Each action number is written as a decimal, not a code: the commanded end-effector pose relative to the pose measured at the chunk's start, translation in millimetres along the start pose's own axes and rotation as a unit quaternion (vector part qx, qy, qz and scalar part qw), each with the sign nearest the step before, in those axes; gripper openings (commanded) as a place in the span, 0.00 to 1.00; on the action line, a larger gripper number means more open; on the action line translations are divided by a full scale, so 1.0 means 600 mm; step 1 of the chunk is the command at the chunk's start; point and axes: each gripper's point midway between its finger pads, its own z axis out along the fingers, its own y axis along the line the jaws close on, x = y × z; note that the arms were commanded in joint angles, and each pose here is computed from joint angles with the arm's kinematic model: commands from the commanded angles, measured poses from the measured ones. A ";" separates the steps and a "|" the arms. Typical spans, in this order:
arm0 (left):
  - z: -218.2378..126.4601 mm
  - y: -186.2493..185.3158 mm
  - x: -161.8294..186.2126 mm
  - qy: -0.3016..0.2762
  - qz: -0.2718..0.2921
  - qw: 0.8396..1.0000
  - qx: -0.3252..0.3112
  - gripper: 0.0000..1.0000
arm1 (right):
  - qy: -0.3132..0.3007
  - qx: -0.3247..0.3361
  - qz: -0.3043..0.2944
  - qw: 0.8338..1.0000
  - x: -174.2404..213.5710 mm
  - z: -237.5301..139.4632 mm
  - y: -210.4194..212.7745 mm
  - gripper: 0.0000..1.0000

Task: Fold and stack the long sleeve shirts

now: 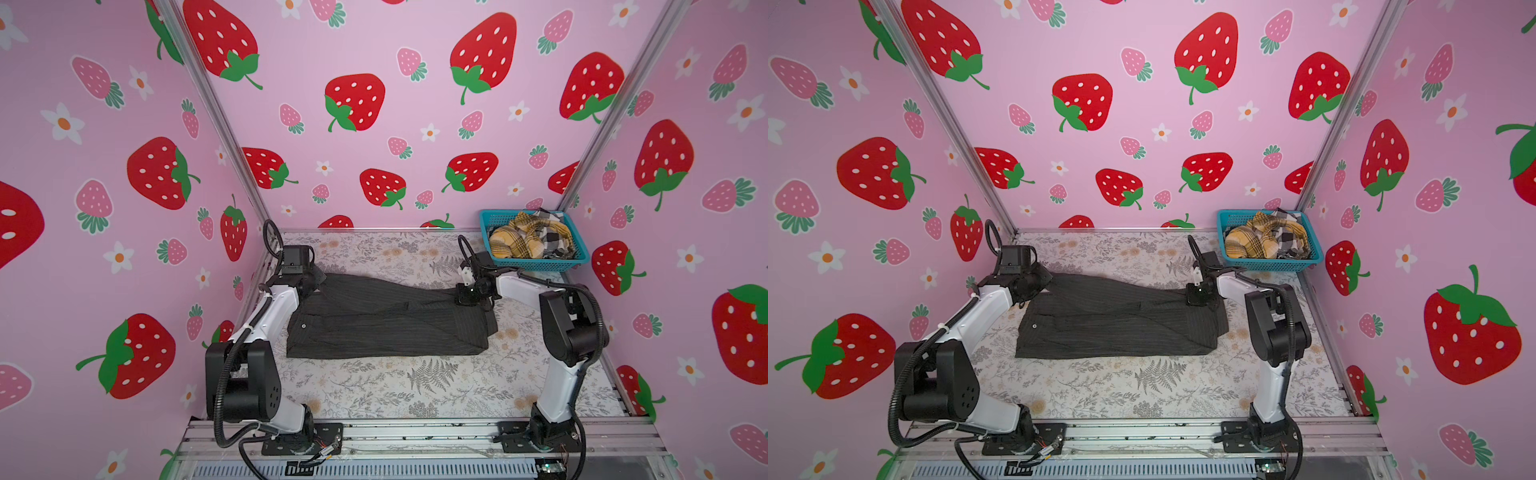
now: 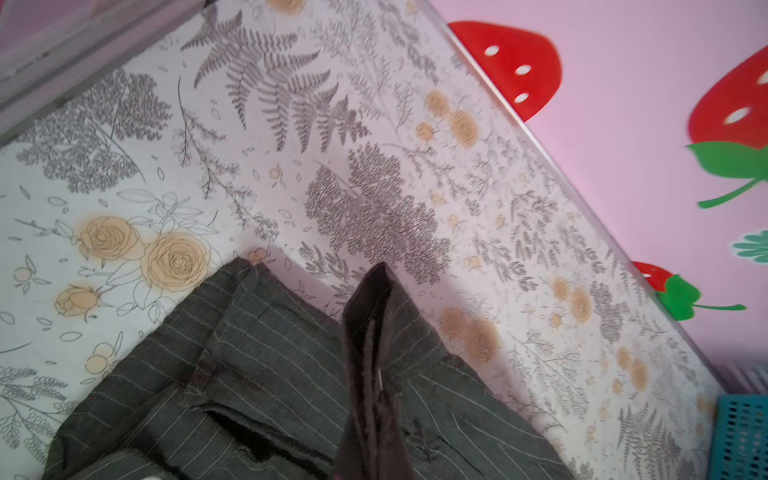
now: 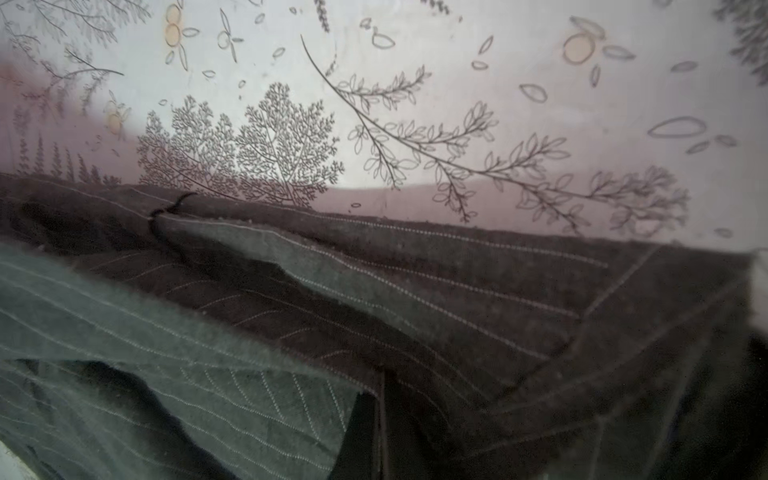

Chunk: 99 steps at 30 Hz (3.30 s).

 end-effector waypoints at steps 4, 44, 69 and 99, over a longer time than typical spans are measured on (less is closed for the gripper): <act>-0.027 -0.005 -0.006 0.006 -0.039 0.999 0.018 0.00 | 0.014 0.005 -0.016 1.000 0.014 0.001 -0.003 0.00; -0.242 -0.111 -0.061 -0.060 -0.140 0.978 0.140 0.00 | -0.093 0.071 -0.145 0.983 0.042 0.010 0.255 0.64; 0.057 0.068 0.008 0.046 -0.038 0.998 -0.018 0.00 | 0.007 0.074 -0.123 0.990 0.134 0.100 0.194 0.47; 0.041 0.036 -0.010 0.056 -0.050 0.997 0.010 0.00 | -0.006 -0.002 0.006 1.000 0.099 0.038 0.245 0.52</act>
